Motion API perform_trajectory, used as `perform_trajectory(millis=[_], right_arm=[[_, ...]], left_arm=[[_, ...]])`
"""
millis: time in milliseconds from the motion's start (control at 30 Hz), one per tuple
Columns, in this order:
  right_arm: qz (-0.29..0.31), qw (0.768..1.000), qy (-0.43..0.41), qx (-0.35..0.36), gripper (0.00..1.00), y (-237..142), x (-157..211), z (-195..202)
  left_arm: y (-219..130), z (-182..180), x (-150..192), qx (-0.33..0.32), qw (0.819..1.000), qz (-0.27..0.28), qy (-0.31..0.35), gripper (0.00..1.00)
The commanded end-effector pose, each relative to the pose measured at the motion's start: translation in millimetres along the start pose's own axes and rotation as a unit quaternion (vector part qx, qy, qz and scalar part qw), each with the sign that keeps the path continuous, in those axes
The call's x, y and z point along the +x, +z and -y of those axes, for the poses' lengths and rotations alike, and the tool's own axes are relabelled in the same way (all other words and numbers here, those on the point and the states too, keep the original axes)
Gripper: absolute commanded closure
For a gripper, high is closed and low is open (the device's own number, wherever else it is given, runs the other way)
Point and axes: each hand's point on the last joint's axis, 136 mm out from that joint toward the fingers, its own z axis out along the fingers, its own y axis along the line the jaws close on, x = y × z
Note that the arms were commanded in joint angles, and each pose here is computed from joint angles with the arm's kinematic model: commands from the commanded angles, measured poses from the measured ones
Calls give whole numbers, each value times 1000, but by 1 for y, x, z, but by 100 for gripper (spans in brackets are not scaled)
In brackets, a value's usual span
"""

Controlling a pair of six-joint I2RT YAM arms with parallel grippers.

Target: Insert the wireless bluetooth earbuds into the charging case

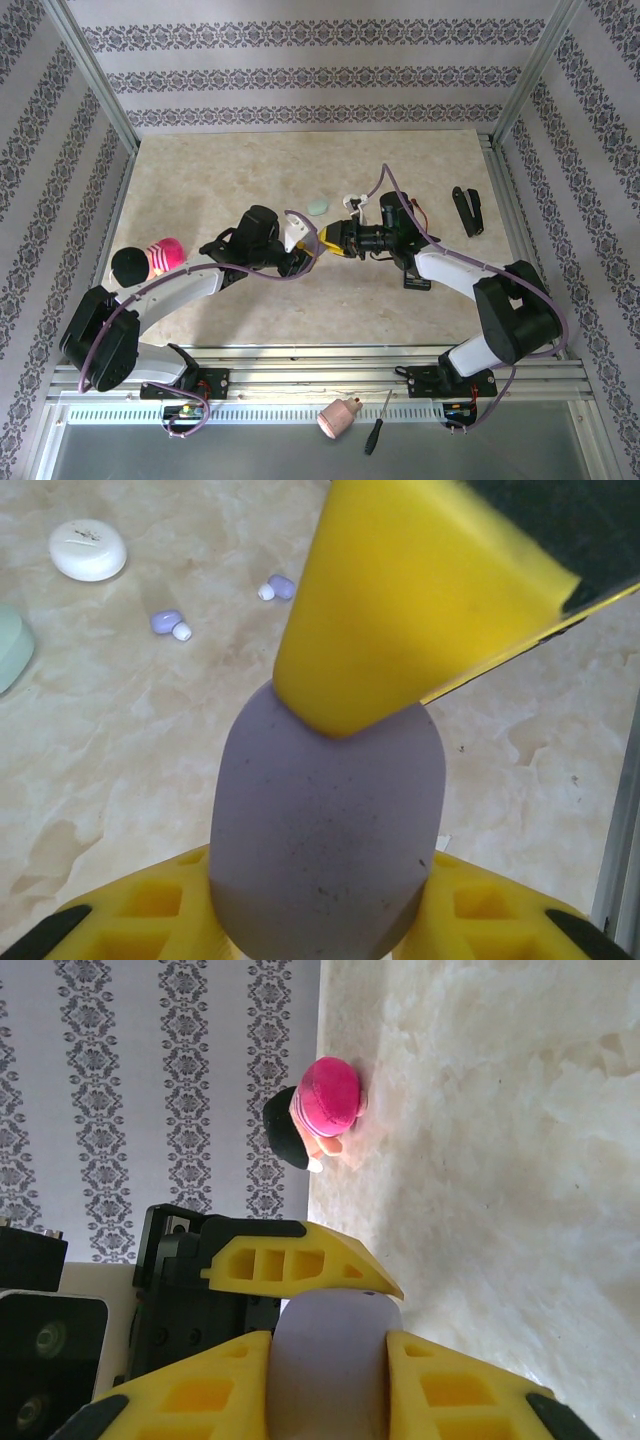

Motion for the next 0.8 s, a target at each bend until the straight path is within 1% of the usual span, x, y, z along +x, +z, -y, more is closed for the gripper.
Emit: perform_trajectory(millis=[0,100,167,233,300,400,467,533,667,767], right_arm=[[-3,1000,-16,-18,76,-1,-2,-11],[3,1000,-17,-23,77,-5,-5,-16],[11,999,-16,-28,77,-9,-9,-18],[24,999,-11,-34,77,-16,-15,-21],[37,998,-8,-45,78,-23,-21,-25],[54,996,3,-69,79,-31,-29,-34],[63,994,13,-93,79,-36,-34,-42],[71,990,14,-125,79,-43,-39,-53],[86,984,25,-155,79,-51,-46,-64],[100,978,32,-180,79,-59,-49,-75]], left_arm=[[-2,7,-32,9,998,45,34,55],[-3,5,-36,0,998,54,34,39],[-5,3,-41,-7,997,69,33,26],[-9,2,-48,-15,995,94,31,12],[-15,2,-55,-19,992,119,30,1],[-25,-3,-67,-38,985,169,19,1],[-32,-6,-75,-51,976,213,14,1],[-40,-4,-84,-50,966,252,24,0],[-45,2,-101,-38,956,287,45,1],[-49,5,-110,-33,942,326,64,0]])
